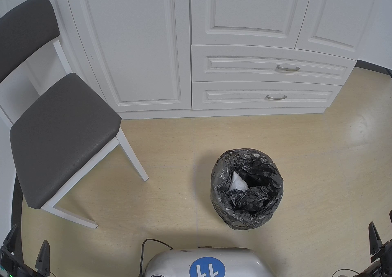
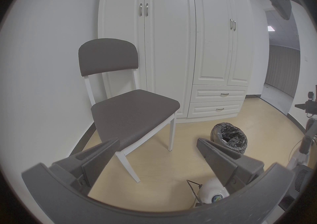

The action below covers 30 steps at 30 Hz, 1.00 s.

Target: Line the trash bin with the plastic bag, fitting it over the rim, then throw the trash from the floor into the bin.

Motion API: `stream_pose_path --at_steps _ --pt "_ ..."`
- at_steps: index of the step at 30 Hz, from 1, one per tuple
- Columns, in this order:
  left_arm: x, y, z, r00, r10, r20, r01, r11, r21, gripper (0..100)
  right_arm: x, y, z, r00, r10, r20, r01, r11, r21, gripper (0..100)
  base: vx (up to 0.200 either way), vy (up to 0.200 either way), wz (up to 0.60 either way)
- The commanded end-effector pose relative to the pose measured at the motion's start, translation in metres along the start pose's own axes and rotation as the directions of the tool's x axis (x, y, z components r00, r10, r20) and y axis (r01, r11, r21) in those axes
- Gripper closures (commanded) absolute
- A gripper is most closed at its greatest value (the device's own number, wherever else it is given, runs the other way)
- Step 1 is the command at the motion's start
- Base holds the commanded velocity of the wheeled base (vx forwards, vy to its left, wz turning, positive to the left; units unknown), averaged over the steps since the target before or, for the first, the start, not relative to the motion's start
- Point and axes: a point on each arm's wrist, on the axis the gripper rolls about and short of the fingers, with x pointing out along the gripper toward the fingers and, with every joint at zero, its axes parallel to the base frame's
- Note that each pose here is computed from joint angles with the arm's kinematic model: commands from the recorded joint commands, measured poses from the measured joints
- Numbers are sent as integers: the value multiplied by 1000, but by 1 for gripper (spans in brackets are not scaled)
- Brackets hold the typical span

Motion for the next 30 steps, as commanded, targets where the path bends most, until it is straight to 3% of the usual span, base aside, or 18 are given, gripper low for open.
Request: stream_pose_path --at_steps 1,5,12,18,23,26,30 --pt "0 0 -5 1000 1 -3 -1 1000 1 0 0 0 -5 1000 3 0 -3 1000 -29 0 0 0 0" --pt "0 0 -5 1000 2 -3 -2 1000 -1 0 0 2 -6 995 99 -11 -99 985 -144 0 0 0 0" --pt "0 0 -5 1000 2 -3 -2 1000 -1 0 0 2 -7 994 107 -26 -110 985 -134 0 0 0 0" --pt "0 0 -5 1000 4 -1 -4 1000 -7 0 0 0 -10 998 34 -49 -36 998 -44 0 0 0 0" --pt "0 0 -5 1000 -4 -3 4 1000 8 0 0 1 -10 995 70 -69 -76 992 -97 0 0 0 0" --pt "0 0 -5 1000 -5 -3 5 1000 8 0 5 1 -10 987 93 -131 -105 991 -89 0 0 0 0" --pt "0 0 -5 1000 -13 -7 13 1000 8 0 6 1 -10 984 109 -143 -117 992 -53 0 0 0 0"
